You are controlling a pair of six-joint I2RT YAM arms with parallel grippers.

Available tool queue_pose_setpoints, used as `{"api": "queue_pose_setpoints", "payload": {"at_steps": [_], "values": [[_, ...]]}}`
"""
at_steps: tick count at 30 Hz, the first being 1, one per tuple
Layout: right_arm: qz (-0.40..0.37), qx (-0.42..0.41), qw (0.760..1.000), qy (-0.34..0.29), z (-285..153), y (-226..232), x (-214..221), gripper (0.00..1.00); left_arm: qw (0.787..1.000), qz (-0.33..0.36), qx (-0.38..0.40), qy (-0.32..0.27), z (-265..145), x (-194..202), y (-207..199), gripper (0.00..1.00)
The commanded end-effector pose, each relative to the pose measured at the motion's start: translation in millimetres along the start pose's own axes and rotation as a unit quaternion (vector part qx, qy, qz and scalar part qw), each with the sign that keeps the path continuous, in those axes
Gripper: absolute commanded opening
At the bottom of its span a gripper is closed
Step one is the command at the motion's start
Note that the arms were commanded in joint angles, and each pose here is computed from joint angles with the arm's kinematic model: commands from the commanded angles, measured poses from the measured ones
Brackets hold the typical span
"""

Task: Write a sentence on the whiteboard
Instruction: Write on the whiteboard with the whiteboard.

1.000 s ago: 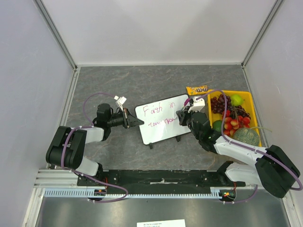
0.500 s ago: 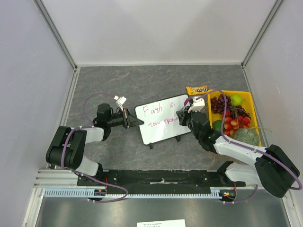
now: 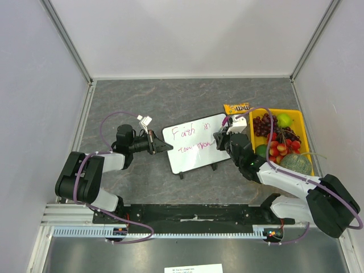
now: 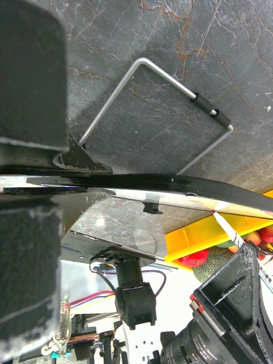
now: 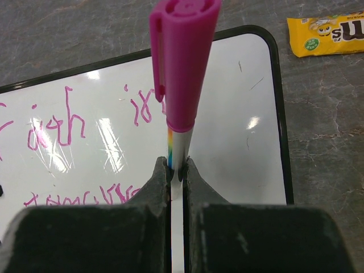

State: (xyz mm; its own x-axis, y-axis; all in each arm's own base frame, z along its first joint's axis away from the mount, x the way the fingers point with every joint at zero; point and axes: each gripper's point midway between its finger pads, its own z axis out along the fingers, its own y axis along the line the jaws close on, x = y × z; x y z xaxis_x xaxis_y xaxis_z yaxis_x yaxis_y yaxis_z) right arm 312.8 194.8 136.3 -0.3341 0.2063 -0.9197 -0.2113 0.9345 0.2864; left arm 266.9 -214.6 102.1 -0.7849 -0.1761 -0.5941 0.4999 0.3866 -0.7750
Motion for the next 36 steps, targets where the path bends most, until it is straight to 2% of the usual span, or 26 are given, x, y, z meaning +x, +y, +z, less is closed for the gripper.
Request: {"api": "queue_pose_setpoints", "payload": {"at_steps": [1,18,24,36], "values": [[-0.014,0.027,0.999,-0.012,8,-7,-15,0.00,0.999,0.007,-0.044,0.000,-1,6,23,0.02],[0.014,-0.007,0.999,-0.032,6,10,-33,0.00,0.999,0.007,-0.043,0.001,-1,6,23,0.02],[0.044,-0.059,0.995,-0.063,-10,19,-52,0.00,0.999,0.006,-0.042,0.002,-1,7,23,0.02],[0.040,-0.012,0.998,-0.050,-4,-16,-45,0.00,0.999,0.006,-0.043,0.000,-1,6,22,0.02]]}}
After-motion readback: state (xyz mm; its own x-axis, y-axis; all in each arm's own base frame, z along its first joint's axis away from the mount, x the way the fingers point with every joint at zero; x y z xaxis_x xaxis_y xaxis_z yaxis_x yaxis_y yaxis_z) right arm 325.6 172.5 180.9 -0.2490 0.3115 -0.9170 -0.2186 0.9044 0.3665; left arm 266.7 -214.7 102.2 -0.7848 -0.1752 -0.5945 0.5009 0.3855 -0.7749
